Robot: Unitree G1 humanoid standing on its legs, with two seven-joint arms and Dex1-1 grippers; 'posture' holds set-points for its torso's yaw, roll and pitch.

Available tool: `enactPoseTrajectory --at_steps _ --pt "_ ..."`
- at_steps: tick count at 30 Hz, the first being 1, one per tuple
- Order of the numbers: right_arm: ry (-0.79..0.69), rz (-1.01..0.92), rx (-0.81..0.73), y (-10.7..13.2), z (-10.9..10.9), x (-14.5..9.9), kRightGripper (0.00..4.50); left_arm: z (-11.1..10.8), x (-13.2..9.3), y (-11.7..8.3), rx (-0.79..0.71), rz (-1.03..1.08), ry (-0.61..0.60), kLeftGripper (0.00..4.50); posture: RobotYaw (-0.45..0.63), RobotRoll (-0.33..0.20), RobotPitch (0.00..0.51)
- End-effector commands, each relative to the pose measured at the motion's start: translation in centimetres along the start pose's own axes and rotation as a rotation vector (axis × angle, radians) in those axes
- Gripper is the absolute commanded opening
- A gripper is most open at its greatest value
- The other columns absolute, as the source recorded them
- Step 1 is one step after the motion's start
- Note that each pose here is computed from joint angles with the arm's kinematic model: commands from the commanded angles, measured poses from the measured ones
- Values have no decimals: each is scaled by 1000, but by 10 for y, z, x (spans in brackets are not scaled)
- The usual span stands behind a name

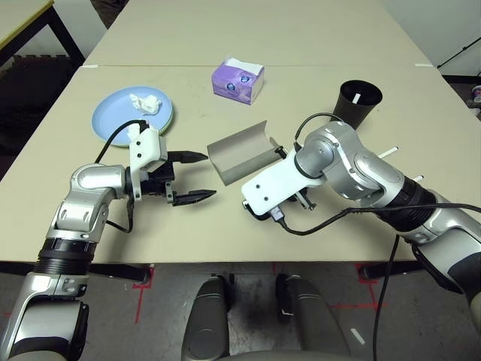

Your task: Organize and tidy the items on the table.

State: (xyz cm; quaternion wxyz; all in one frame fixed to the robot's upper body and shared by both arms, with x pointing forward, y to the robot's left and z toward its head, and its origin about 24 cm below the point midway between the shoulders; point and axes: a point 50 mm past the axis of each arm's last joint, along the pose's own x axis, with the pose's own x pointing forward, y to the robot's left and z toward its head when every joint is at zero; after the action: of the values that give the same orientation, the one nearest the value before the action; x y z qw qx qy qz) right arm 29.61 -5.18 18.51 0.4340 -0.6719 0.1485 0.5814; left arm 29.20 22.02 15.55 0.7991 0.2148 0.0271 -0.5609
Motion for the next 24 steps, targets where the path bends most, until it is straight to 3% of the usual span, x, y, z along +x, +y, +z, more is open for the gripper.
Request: enactPoseTrajectory --at_steps 1,16,24 --pt "-14 -29 11 -8 -1 -12 401 2 0 -1 23 -11 15 4500 57 0 160" --pt "-44 -152 80 -52 -14 -72 401 3 1 3 26 -13 17 4500 48 0 147" --pt "-22 -323 48 -73 -16 -63 401 4 -3 4 28 15 22 4500 61 0 151"
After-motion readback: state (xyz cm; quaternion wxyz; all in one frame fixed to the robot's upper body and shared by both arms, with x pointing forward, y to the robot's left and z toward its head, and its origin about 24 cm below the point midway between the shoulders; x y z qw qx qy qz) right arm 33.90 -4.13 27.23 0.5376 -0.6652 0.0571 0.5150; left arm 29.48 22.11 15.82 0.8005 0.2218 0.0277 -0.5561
